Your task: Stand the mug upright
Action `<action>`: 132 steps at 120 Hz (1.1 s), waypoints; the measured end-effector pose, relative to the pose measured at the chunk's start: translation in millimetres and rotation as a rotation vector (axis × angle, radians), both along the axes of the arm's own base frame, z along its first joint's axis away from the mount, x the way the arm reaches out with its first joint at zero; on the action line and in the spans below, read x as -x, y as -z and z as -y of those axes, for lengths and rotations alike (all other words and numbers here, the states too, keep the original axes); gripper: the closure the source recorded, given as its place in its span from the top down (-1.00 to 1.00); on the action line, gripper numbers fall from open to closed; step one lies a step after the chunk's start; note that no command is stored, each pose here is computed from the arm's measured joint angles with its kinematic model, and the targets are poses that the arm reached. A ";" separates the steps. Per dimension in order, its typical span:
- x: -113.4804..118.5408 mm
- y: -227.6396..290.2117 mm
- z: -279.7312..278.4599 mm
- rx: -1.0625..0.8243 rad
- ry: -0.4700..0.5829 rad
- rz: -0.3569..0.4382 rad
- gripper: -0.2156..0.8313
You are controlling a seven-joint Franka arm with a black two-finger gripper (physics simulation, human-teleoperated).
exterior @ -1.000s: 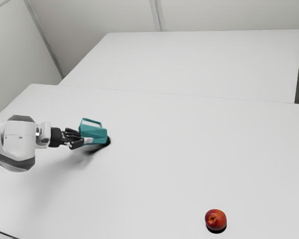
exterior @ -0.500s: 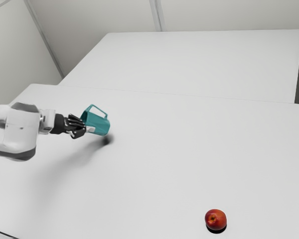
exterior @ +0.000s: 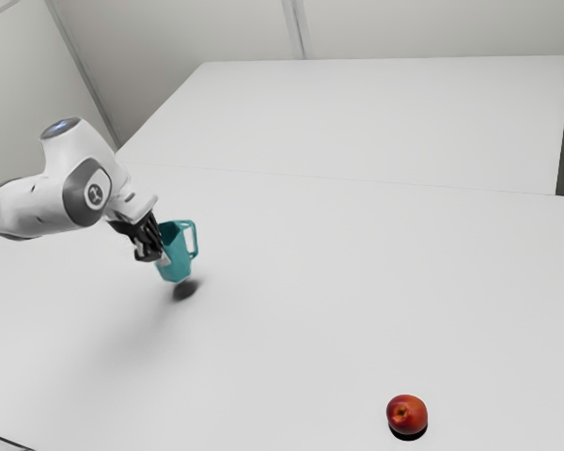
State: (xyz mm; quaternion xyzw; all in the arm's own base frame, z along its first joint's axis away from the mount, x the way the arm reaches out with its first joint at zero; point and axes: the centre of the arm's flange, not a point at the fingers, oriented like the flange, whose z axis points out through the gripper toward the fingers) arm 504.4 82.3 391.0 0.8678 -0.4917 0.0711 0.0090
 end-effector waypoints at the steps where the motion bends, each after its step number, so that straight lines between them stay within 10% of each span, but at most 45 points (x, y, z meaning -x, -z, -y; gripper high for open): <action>1: -2.1 0.4 1.5 -0.006 -0.005 -0.003 -0.91; 77: -33.5 22.1 116.4 -0.068 -0.386 -0.057 -0.91; 132: -38.4 40.8 98.5 -0.056 -0.637 -0.079 -0.71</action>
